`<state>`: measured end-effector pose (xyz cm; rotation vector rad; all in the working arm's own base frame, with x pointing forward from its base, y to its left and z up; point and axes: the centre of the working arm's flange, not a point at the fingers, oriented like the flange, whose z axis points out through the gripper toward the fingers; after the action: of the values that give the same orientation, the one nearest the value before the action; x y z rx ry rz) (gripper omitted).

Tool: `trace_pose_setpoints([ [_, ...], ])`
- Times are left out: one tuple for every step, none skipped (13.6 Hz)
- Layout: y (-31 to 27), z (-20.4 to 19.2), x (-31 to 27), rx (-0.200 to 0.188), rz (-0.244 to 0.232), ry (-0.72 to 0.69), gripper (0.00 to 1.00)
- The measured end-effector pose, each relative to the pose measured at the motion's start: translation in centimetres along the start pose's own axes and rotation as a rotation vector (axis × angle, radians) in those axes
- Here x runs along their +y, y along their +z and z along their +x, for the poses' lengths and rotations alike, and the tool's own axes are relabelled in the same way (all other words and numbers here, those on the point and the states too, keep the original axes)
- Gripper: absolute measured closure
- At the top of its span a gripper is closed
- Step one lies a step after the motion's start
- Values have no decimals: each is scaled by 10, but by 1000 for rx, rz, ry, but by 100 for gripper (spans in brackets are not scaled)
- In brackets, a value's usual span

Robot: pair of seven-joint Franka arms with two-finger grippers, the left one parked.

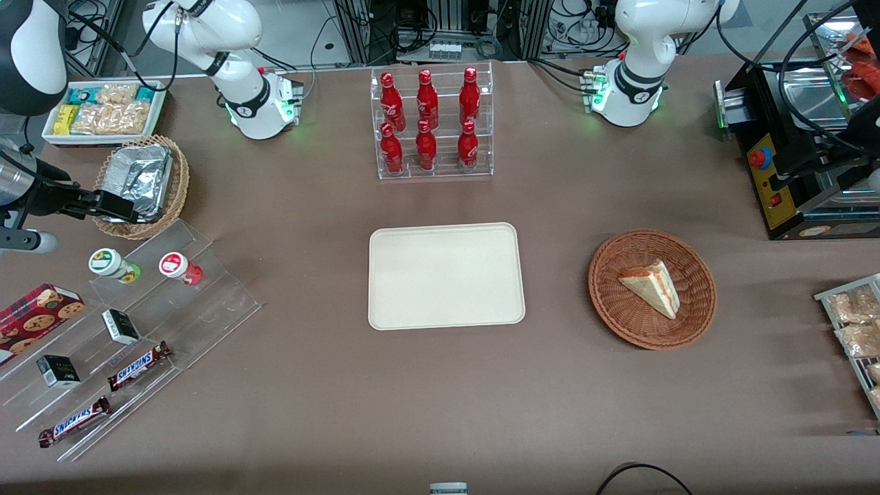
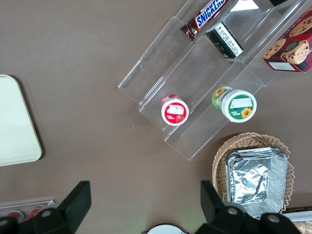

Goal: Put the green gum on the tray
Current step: 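Move the right gripper down toward the acrylic display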

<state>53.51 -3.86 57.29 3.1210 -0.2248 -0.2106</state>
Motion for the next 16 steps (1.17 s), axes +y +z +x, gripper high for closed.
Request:
trace_pose_setpoints([
  [0,0,0,-2,0,0,0],
  [1,0,0,-5,0,0,0],
  [2,1,0,-9,-1,0,0],
  [4,2,0,-13,-1,-1,0],
  [7,2,0,-18,-2,-5,0],
  [10,2,0,-25,-2,-12,0],
  [14,2,0,-33,-2,-24,0],
  [17,2,0,-40,-2,-50,0],
  [21,3,1,-47,-2,-100,0],
  [27,3,4,-53,0,-164,0],
  [32,5,11,-55,4,-226,0],
  [38,8,22,-51,8,-289,0],
  [45,11,34,-42,13,-362,0],
  [51,13,46,-29,15,-456,0],
  [56,16,56,-14,13,-546,0],
  [62,18,65,-6,4,-617,0],
])
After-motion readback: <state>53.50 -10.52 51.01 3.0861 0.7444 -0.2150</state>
